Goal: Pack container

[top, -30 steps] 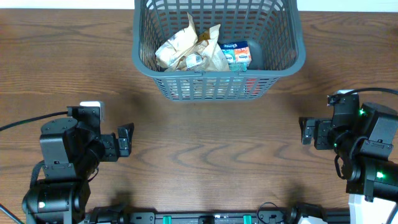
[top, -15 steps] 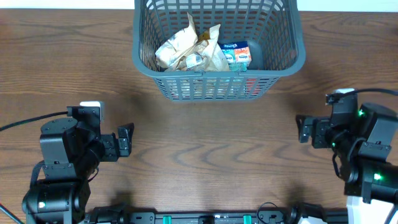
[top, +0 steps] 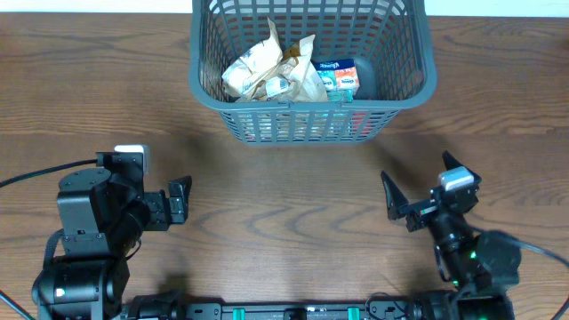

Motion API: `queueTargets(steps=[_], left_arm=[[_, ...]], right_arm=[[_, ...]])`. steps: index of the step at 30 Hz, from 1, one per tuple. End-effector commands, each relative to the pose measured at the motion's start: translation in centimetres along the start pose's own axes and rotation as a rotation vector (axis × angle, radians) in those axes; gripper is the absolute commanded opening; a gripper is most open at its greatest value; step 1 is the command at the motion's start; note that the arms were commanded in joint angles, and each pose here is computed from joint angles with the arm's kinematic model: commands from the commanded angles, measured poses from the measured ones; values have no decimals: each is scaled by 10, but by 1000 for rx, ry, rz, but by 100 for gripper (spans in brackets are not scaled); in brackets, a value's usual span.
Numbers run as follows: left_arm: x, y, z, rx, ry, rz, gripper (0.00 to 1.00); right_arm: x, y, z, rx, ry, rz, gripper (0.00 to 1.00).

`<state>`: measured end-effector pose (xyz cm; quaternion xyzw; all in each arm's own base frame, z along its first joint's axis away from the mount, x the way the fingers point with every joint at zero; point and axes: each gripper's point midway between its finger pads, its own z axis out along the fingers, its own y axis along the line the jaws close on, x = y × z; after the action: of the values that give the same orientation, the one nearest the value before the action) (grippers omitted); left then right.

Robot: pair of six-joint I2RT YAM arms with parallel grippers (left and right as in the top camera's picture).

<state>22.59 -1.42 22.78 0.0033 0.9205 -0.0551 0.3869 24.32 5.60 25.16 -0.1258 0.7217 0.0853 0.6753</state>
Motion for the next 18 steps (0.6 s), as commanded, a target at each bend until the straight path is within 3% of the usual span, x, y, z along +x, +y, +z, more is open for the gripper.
queueTargets(steps=[1, 9, 18], left_arm=[[1, -3, 1, 12, 4, -6, 99], [1, -3, 1, 12, 4, -6, 99], [1, -3, 1, 12, 4, -6, 99]], right_arm=[[8, -7, -1, 61, -54, -17, 99], [27, -7, -2, 89, -146, -145, 99], [52, -21, -3, 185, -150, -136, 99]])
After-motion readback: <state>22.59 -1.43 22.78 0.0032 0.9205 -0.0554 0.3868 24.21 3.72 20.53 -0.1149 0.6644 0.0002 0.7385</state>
